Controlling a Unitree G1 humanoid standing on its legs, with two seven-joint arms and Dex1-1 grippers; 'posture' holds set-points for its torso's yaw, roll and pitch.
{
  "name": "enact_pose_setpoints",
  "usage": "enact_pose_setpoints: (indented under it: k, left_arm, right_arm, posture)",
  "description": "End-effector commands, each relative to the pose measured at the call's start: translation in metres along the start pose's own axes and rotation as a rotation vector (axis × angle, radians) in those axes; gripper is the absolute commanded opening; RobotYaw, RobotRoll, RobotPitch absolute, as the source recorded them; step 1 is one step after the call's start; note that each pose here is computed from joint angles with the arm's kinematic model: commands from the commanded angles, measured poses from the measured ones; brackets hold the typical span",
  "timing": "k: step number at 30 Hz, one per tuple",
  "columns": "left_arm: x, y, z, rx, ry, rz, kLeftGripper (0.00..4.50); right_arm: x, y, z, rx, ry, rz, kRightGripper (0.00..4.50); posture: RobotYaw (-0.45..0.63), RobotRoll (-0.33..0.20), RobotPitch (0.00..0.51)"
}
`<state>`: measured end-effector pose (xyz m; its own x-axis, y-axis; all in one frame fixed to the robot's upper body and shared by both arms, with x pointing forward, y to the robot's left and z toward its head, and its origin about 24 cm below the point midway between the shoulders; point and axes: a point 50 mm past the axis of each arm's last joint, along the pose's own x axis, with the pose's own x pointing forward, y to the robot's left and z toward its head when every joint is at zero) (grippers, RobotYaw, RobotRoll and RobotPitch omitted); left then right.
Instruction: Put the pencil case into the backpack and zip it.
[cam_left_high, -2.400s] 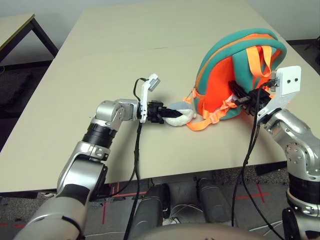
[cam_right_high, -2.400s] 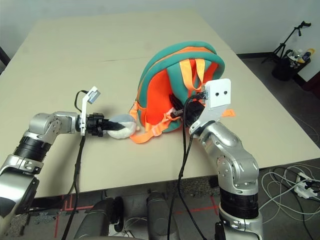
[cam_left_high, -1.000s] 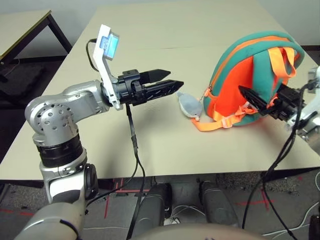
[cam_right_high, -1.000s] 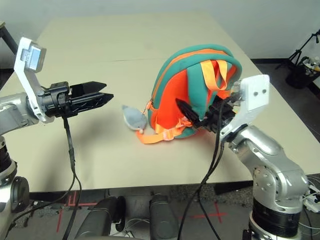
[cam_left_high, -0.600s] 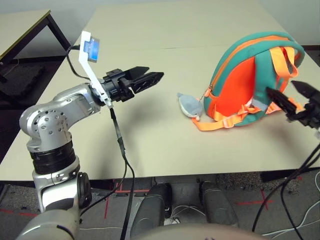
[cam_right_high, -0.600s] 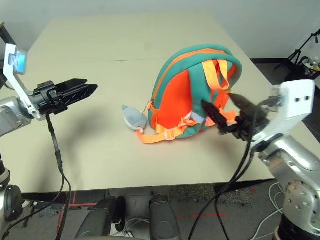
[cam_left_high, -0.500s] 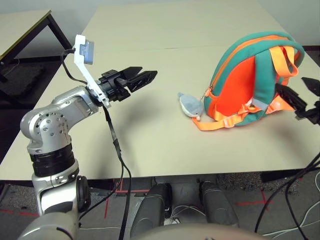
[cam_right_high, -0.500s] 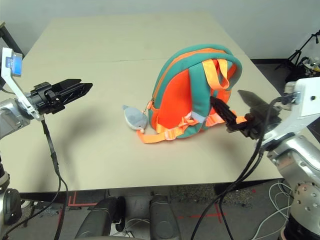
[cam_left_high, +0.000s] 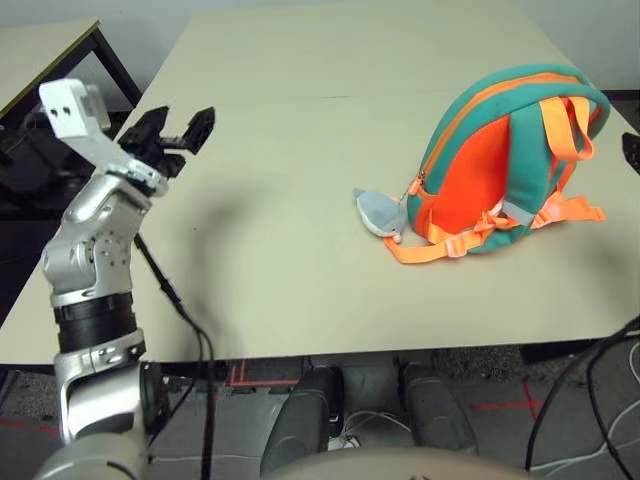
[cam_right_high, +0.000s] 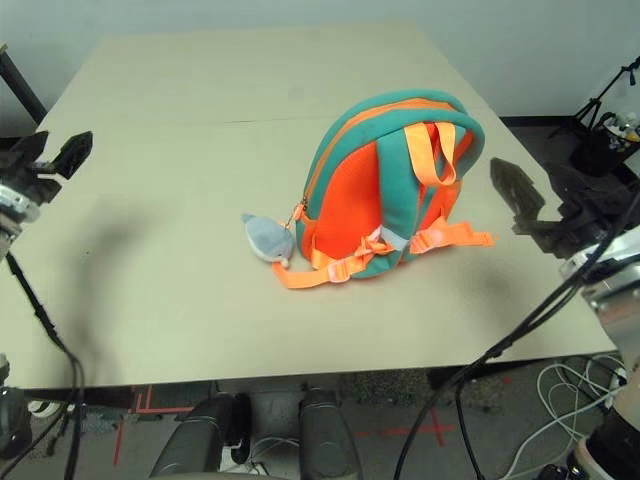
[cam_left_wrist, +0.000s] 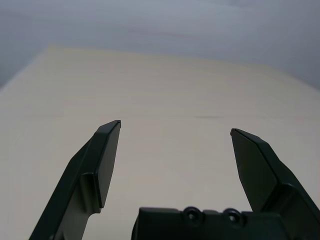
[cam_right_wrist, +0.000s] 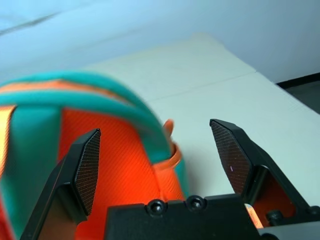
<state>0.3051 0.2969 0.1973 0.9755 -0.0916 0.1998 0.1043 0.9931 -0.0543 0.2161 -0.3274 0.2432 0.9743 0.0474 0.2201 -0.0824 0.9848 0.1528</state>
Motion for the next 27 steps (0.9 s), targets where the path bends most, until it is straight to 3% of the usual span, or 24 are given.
enact_pose_setpoints:
  k: [1, 5, 16, 21, 27]
  left_arm:
    - [-0.007, 0.011, -0.009, 0.023, 0.008, 0.079, 4.5]
    - [-0.012, 0.017, -0.017, 0.043, -0.005, 0.153, 4.5]
    - [-0.027, 0.034, -0.041, 0.122, 0.003, 0.297, 4.5]
    - [-0.034, 0.034, -0.062, 0.14, 0.038, 0.318, 4.5]
    - [-0.036, 0.027, -0.075, 0.12, 0.061, 0.312, 4.5]
  right_arm:
    - [-0.003, -0.019, 0.004, 0.002, -0.061, -0.104, 4.48]
    - [0.002, -0.037, -0.017, -0.051, -0.065, -0.2, 4.48]
    - [0.039, -0.062, -0.078, -0.109, 0.025, -0.191, 4.48]
    - [0.05, -0.075, -0.093, -0.111, 0.04, -0.233, 4.48]
    - [0.055, -0.082, -0.096, -0.114, 0.037, -0.241, 4.48]
  posture:
    - [-0.12, 0.0, 0.105]
    - [-0.1, 0.0, 0.098]
    - [-0.02, 0.0, 0.094]
    - [0.01, 0.0, 0.095]
    - [0.02, 0.0, 0.1]
